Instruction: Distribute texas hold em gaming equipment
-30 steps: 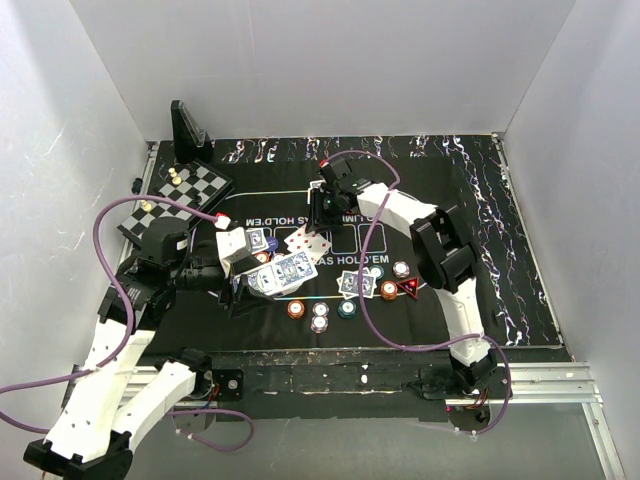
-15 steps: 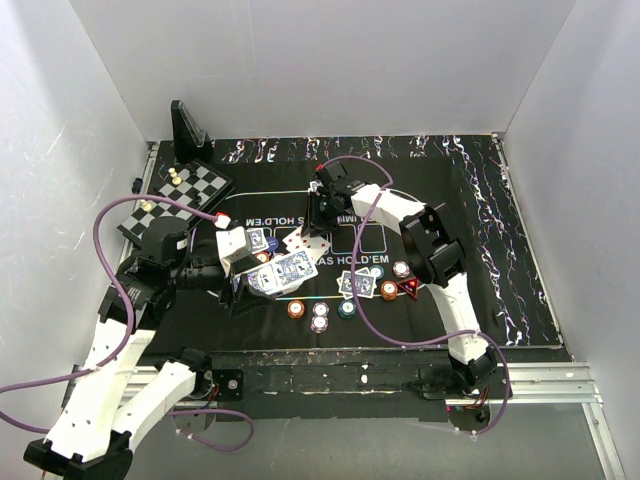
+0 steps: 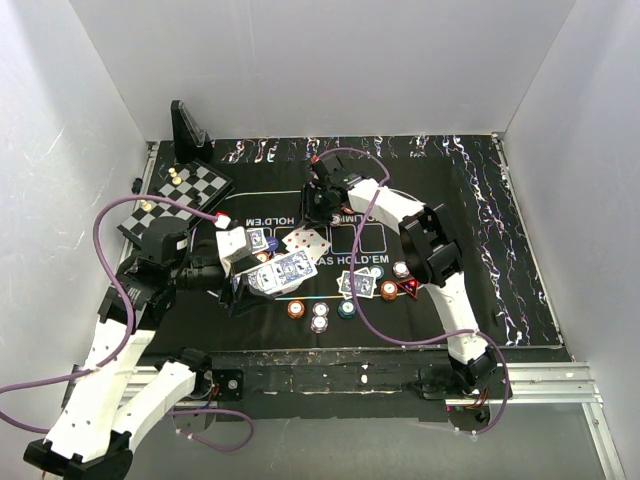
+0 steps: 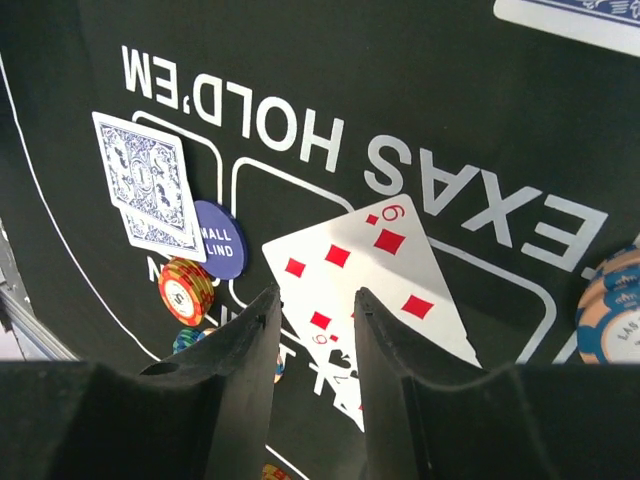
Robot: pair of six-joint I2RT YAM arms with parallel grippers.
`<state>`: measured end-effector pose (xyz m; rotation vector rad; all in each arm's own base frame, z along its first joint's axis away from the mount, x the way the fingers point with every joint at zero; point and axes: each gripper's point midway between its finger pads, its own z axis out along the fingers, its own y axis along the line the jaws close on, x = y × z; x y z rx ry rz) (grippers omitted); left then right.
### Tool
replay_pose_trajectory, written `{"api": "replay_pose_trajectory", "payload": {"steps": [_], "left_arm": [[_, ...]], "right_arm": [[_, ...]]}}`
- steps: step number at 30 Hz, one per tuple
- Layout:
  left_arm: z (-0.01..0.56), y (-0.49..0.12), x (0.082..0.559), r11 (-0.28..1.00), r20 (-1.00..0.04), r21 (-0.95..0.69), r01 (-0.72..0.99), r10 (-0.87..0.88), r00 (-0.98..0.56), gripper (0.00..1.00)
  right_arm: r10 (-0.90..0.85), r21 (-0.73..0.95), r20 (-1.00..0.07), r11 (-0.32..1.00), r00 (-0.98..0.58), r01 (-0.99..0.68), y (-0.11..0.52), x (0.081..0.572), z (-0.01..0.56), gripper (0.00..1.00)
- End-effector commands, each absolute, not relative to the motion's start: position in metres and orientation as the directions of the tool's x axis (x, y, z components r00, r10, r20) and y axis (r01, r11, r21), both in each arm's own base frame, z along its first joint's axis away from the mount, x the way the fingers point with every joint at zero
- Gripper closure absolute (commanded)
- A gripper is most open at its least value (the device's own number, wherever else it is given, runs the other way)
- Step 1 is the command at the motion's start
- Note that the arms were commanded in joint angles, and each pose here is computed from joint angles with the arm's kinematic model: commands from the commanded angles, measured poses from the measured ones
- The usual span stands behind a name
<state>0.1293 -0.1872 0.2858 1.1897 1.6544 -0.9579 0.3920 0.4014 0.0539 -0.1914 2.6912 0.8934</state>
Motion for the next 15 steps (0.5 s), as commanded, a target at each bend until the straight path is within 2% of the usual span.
{"api": "replay_pose_trajectory", "payload": {"steps": [1, 3, 4, 6, 10, 15], "left_arm": [[0.283, -0.187, 0.127, 0.237, -0.941, -0.078, 0.968, 0.304, -0.150, 1.00], [0.281, -0.187, 0.126, 0.230, -0.940, -0.077, 0.970, 0.307, -0.147, 1.00], [0.281, -0.187, 0.125, 0.224, -0.941, -0.074, 0.972, 0.306, -0.142, 1.00], [0.279, -0.187, 0.123, 0.218, -0.940, -0.068, 0.974, 0.312, -0.135, 1.00], [0.273, -0.184, 0.124, 0.220, -0.936, -0.044, 0.975, 0.331, -0.117, 1.00], [0.264, -0.183, 0.123, 0.228, -0.930, -0.062, 0.972, 0.340, -0.139, 1.00]], "right_arm": [[-0.033, 0.589, -0.420, 0.750, -0.907, -0.300, 0.404, 0.393, 0.129, 0.54], [-0.031, 0.594, -0.443, 0.738, -0.896, -0.320, 0.398, 0.388, 0.155, 0.49], [-0.032, 0.599, -0.453, 0.729, -0.891, -0.331, 0.395, 0.384, 0.166, 0.35], [-0.032, 0.608, -0.465, 0.716, -0.885, -0.345, 0.386, 0.373, 0.186, 0.25], [-0.024, 0.632, -0.462, 0.692, -0.886, -0.348, 0.367, 0.343, 0.218, 0.16], [0.010, 0.668, -0.457, 0.664, -0.890, -0.335, 0.342, 0.305, 0.248, 0.13]]}}
